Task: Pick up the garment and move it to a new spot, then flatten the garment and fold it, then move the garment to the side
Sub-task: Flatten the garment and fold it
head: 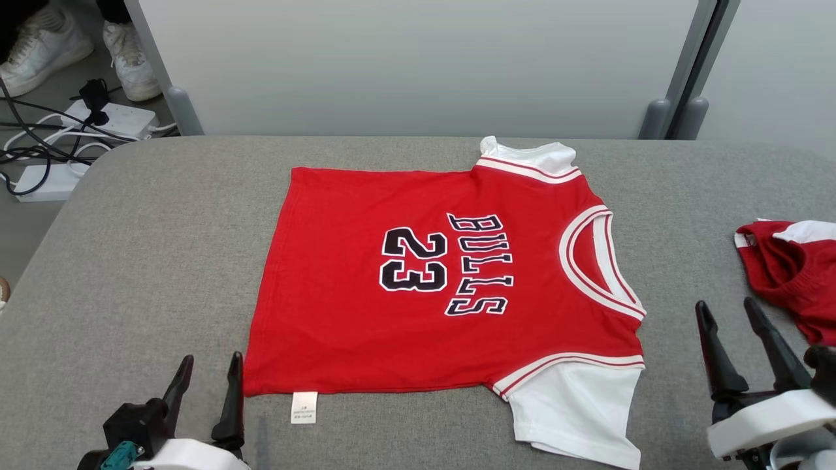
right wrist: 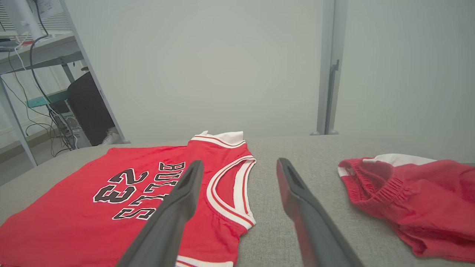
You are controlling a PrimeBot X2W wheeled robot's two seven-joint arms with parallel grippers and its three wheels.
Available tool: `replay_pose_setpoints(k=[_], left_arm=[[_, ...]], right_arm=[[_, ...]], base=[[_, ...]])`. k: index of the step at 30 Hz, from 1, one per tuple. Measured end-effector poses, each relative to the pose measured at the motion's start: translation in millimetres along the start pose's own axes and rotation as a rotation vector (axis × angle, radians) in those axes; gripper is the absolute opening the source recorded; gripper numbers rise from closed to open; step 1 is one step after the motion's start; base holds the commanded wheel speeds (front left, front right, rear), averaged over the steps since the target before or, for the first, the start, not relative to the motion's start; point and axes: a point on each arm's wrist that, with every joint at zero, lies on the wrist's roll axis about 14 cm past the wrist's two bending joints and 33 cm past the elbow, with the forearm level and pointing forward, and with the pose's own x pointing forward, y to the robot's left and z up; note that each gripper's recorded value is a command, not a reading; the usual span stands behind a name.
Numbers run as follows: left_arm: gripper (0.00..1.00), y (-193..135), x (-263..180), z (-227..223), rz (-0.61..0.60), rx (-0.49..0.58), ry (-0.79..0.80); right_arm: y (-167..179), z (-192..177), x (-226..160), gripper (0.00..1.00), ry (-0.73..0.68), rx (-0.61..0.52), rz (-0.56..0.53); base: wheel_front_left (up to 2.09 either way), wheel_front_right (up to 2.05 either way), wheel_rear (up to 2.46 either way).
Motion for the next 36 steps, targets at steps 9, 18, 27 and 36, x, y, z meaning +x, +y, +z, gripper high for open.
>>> replay_pose_setpoints(k=[9, 18, 27, 36], left_arm=[[1.00, -2.1, -12.3, -17.4, -0.005, 0.034, 0.051], [1.00, -6.5, -11.9, -23.7, -0.018, 0.041, 0.071], [1.00, -12.7, -12.3, -28.2, -0.036, 0.043, 0.085], [1.00, -18.6, -13.1, -43.3, -0.054, 0.039, 0.134]], right_arm=[[15.4, -28.8, -17.3, 1.00, 0.066, 0.010, -0.002], [12.7, -42.9, -24.6, 1.00, 0.109, -0.001, -0.016], [20.6, -54.8, -25.4, 1.00, 0.147, 0.000, 0.009], [42.0, -113.8, -49.5, 1.00, 0.349, 0.077, 0.066]], base=[[0.00, 0.00, 0.00], [0.00, 0.00, 0.00], [0.00, 0.00, 0.00], [0.00, 0.00, 0.00]])
